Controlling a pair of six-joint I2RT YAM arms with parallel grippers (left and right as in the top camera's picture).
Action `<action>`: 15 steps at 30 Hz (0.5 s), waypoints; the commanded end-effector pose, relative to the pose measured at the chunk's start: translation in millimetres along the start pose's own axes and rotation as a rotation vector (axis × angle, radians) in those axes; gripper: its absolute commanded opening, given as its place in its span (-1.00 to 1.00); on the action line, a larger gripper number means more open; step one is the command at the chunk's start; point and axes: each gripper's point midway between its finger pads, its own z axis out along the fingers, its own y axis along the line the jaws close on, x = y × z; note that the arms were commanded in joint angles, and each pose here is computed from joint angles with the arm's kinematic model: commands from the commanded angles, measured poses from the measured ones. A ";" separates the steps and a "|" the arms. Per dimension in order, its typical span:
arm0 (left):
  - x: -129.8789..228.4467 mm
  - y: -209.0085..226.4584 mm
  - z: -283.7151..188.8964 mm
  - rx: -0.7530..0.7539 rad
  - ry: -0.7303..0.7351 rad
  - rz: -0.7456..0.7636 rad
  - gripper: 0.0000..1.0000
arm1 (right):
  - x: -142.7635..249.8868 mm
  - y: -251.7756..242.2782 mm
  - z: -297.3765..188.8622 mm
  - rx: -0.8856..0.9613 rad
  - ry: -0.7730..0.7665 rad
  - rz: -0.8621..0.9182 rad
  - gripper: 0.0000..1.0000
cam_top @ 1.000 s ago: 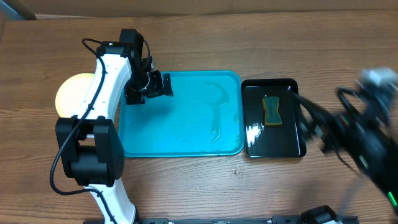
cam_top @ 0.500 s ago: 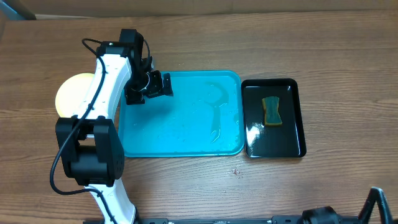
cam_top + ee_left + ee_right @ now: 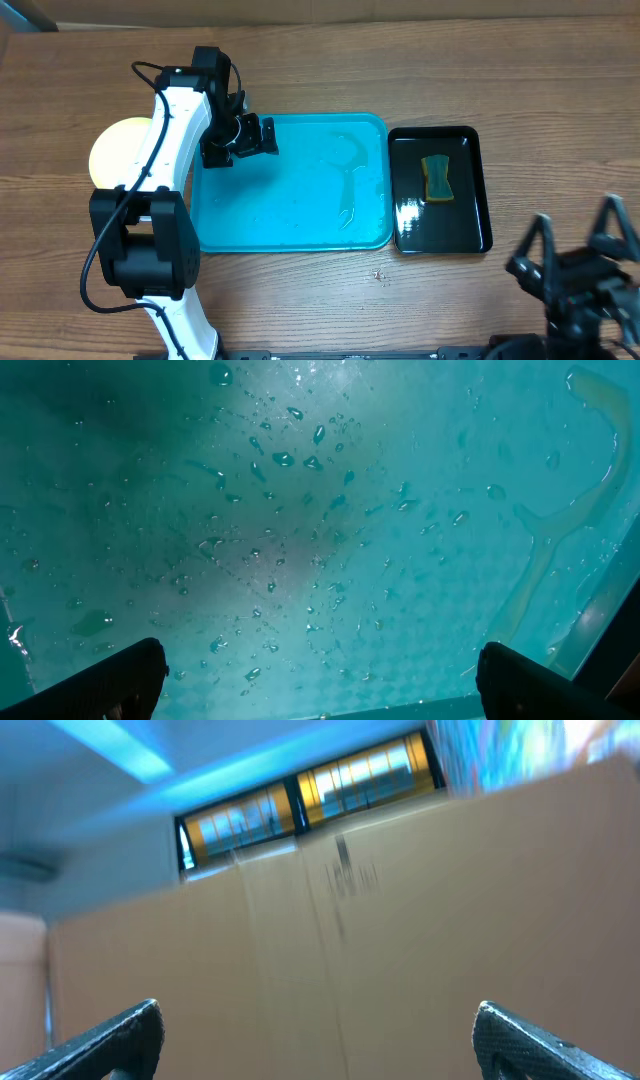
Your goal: Clean dirty plates on tray and stack at the side
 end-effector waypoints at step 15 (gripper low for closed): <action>1.5 2.2 4.7 -0.010 0.013 0.028 1.00 | 187.9 -43.0 -42.0 0.052 0.449 0.025 1.00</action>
